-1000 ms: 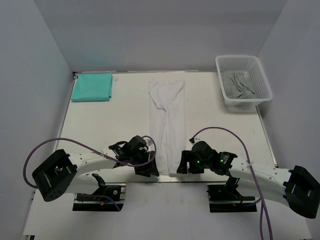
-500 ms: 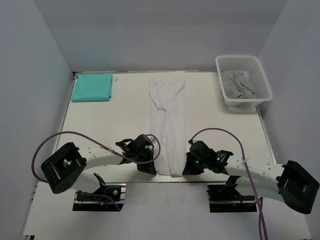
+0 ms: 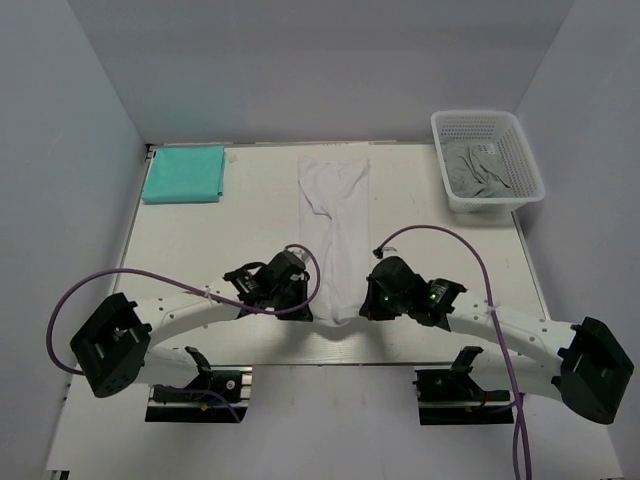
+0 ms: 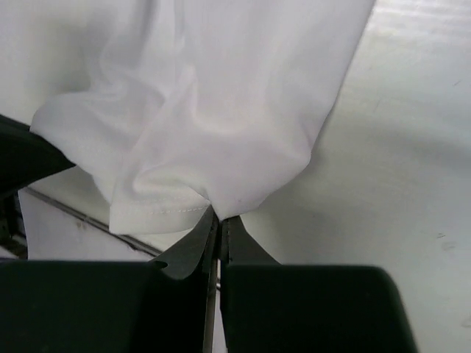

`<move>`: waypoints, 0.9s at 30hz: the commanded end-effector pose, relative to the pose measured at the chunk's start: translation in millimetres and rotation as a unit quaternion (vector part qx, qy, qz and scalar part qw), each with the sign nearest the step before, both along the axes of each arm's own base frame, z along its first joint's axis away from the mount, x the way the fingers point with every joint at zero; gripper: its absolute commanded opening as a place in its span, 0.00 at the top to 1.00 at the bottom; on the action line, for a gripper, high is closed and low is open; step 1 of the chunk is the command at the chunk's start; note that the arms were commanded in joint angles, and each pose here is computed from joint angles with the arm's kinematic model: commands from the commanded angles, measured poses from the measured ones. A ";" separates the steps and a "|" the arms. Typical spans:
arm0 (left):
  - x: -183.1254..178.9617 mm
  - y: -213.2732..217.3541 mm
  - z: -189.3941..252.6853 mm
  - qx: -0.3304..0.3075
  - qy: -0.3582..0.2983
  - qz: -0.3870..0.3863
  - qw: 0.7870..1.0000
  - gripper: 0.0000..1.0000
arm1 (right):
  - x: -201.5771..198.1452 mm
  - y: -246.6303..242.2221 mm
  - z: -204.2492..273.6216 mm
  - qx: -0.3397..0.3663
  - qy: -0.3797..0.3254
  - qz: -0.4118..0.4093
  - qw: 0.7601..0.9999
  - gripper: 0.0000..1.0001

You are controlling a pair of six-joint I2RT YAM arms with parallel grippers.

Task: Fold and stack the t-shirts
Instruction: Grab the bottom of the folded rectangular tshirt with both arms, then fold the folded rectangular tshirt in 1/3 of the way

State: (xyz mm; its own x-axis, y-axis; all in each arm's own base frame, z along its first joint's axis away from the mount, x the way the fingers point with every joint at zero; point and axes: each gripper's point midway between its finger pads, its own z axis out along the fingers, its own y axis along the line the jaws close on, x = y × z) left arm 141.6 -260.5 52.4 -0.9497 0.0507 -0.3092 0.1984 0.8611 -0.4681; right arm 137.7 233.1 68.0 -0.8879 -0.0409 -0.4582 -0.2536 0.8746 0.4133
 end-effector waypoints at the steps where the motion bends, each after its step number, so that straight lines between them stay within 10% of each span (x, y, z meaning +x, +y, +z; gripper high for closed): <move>1: 30.6 -8.4 28.7 -0.001 -0.057 0.019 0.998 1.00 | 32.6 -8.2 18.0 -0.031 -0.052 -0.039 0.997 1.00; 8: 84.4 13.3 36.4 0.094 -0.112 0.108 0.983 1.00 | 87.3 -8.5 41.8 -0.057 -0.105 -0.081 0.990 1.00; 27: 228.5 2.4 65.8 0.108 -0.182 0.172 0.962 1.00 | 221.5 1.5 84.2 -0.060 -0.170 -0.125 0.976 1.00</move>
State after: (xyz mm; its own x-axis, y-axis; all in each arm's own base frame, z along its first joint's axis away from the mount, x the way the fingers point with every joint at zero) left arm 354.0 -258.9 106.2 -0.7688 -0.1428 -0.6234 -0.0063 0.9764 -0.2158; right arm 334.8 229.8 129.8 -0.7221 0.0741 -0.6878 -0.1098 0.9694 0.2197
